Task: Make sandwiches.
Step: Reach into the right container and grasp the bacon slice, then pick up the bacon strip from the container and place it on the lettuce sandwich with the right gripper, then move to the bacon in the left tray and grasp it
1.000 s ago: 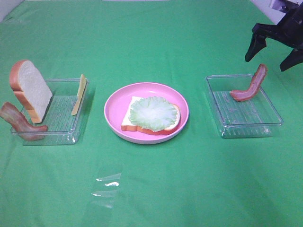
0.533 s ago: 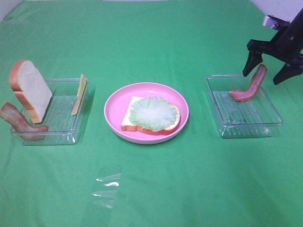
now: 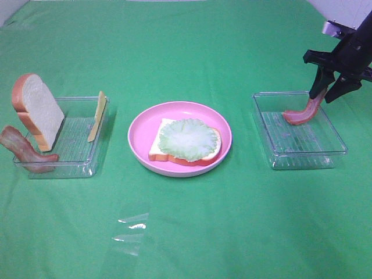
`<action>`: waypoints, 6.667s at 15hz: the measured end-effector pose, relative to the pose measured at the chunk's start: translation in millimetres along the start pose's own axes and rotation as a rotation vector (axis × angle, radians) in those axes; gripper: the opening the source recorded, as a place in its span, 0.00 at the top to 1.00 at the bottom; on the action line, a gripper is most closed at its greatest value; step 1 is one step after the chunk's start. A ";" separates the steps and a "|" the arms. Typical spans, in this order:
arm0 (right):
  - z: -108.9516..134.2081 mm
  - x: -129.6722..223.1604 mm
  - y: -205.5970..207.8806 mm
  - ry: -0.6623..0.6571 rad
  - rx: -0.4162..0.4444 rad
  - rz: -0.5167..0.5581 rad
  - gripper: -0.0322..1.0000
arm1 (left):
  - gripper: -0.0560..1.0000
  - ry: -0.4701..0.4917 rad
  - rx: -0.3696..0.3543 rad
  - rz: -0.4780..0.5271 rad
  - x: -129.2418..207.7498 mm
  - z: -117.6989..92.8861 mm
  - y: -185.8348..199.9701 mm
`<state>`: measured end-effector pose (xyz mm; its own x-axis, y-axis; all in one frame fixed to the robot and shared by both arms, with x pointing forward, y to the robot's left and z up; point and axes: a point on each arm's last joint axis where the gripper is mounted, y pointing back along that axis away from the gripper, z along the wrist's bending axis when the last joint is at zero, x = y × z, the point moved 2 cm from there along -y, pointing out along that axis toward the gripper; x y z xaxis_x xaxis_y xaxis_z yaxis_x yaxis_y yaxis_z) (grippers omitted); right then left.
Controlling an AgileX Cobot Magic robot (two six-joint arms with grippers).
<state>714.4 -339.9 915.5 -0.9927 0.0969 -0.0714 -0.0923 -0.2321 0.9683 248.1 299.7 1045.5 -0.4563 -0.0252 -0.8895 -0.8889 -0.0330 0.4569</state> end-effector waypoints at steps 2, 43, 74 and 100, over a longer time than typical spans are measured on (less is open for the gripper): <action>0.0 0.1 0.0 0.000 0.000 0.001 0.58 | 0.09 0.000 0.000 0.000 0.0 0.0 0.0; 271.2 109.5 -35.2 0.324 -0.620 0.031 0.95 | 0.09 0.000 0.000 0.000 0.0 0.0 0.0; 89.6 50.1 75.1 0.242 0.114 -0.011 0.04 | 0.09 0.000 0.000 0.000 0.0 0.0 0.0; 34.8 469.2 139.0 0.249 0.205 -0.801 0.04 | 0.09 0.000 0.000 0.000 0.0 0.0 0.0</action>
<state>238.4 -292.9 1025.0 -0.6245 -0.0641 -0.7784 -0.7799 -0.0031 0.6259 248.1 299.7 1045.5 -0.4563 -0.0252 -0.8895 -0.8889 -0.0330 0.4569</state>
